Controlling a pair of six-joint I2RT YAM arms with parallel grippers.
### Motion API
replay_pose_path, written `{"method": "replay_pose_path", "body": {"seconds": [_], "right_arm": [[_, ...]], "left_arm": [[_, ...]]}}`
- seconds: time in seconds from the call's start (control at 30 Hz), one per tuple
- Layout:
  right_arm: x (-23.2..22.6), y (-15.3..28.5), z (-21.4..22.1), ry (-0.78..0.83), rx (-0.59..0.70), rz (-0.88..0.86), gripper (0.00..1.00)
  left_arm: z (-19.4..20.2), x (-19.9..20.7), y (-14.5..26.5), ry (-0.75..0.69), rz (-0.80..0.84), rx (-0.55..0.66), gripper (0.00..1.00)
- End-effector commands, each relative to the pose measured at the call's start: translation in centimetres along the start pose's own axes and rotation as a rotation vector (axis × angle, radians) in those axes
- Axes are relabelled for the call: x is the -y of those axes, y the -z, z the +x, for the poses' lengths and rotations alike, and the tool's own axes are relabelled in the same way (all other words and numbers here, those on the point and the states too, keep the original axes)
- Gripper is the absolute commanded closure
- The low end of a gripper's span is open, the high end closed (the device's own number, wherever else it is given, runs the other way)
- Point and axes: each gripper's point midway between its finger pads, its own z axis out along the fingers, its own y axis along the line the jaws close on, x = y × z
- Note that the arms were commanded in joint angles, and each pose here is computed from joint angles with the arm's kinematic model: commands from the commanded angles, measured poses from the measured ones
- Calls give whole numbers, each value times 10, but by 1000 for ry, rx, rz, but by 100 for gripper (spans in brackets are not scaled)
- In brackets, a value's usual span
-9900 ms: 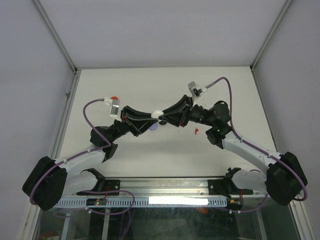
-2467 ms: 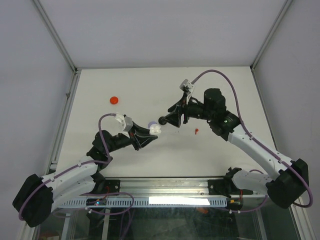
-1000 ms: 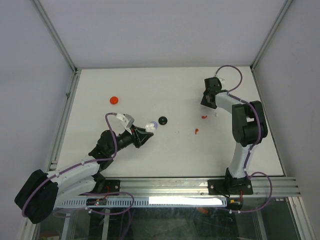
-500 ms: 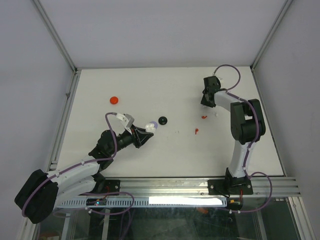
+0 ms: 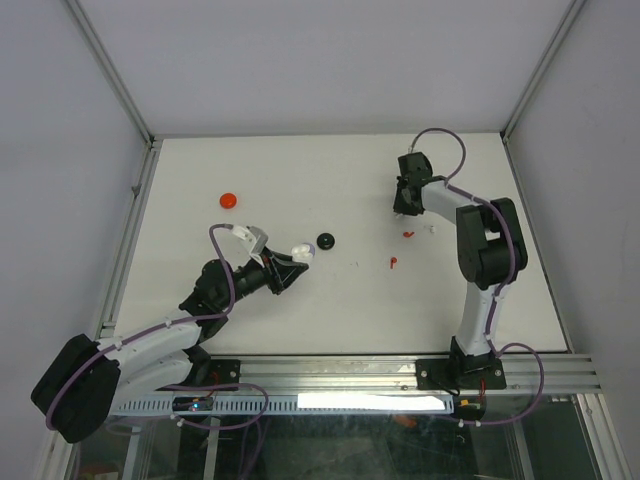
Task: Insert the wireless bluetooth earbuds into the charging case
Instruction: Pick up the earbud from the center of the board.
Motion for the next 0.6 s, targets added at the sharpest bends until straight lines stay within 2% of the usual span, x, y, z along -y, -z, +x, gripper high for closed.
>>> {"method": "replay_pose_path", "body": {"seconds": [0.0,0.27,0.57], "right_arm": [[-34,32,1,100,25,-140,87],[-84,97,1,221,153,-341,88],[-127,202,-10,356,431,-546,88]], "left_arm": [[-24,8,-2,-26,45,99,100],[-24,10,0,-76,72,134,100],[-39,20,2,-191,131,204,100]]}}
